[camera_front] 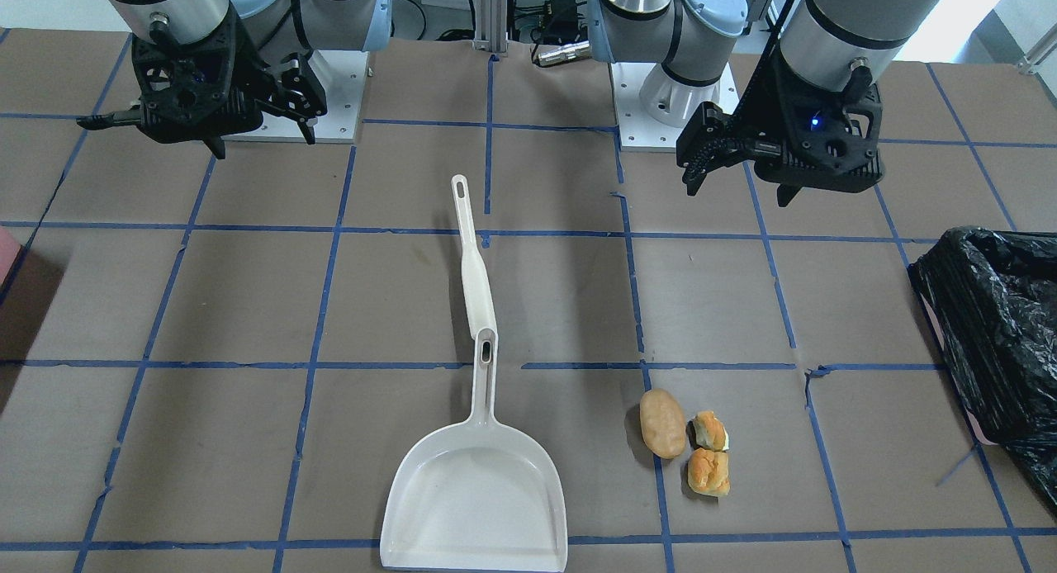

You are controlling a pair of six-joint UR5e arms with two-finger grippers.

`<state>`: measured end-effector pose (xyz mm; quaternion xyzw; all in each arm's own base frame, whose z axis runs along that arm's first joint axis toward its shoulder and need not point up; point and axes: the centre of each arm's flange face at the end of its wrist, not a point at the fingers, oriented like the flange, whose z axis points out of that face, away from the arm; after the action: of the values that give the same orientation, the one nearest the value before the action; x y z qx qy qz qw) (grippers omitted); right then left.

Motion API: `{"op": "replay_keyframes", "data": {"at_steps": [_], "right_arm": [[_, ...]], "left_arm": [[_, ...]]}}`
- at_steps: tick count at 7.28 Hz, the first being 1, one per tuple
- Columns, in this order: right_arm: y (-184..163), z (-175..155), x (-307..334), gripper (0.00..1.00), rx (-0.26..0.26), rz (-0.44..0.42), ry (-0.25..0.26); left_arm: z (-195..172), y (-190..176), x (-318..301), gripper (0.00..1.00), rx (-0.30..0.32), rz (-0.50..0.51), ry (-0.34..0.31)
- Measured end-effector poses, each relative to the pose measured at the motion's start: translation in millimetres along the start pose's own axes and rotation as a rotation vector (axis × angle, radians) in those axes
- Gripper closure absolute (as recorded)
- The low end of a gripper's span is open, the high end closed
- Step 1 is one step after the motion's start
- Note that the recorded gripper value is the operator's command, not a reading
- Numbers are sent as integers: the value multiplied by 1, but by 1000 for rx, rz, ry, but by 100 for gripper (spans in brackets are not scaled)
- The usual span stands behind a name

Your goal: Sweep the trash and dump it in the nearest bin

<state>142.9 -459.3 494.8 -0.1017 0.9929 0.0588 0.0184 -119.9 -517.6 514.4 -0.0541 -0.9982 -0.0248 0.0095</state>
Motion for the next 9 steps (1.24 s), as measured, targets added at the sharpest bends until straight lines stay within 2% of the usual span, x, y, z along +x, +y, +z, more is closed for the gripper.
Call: {"op": "replay_keyframes", "data": {"at_steps": [4,6,7,8,9], "right_arm": [[-1,-5,3,0,9,-42,14],[-12,9,2,0,-19,-47,-4],[-23,24,-1,1,-47,-53,-34],[-29,36,-14,5,-61,-64,-91],[-30,46,-34,6,-75,-76,-139]], "left_arm": [[1,2,-2,0,-1,4,4],[1,3,-4,0,-1,6,7],[2,3,-4,0,-2,6,8],[2,3,-4,0,-3,6,7],[3,3,-5,0,-5,6,6]]}}
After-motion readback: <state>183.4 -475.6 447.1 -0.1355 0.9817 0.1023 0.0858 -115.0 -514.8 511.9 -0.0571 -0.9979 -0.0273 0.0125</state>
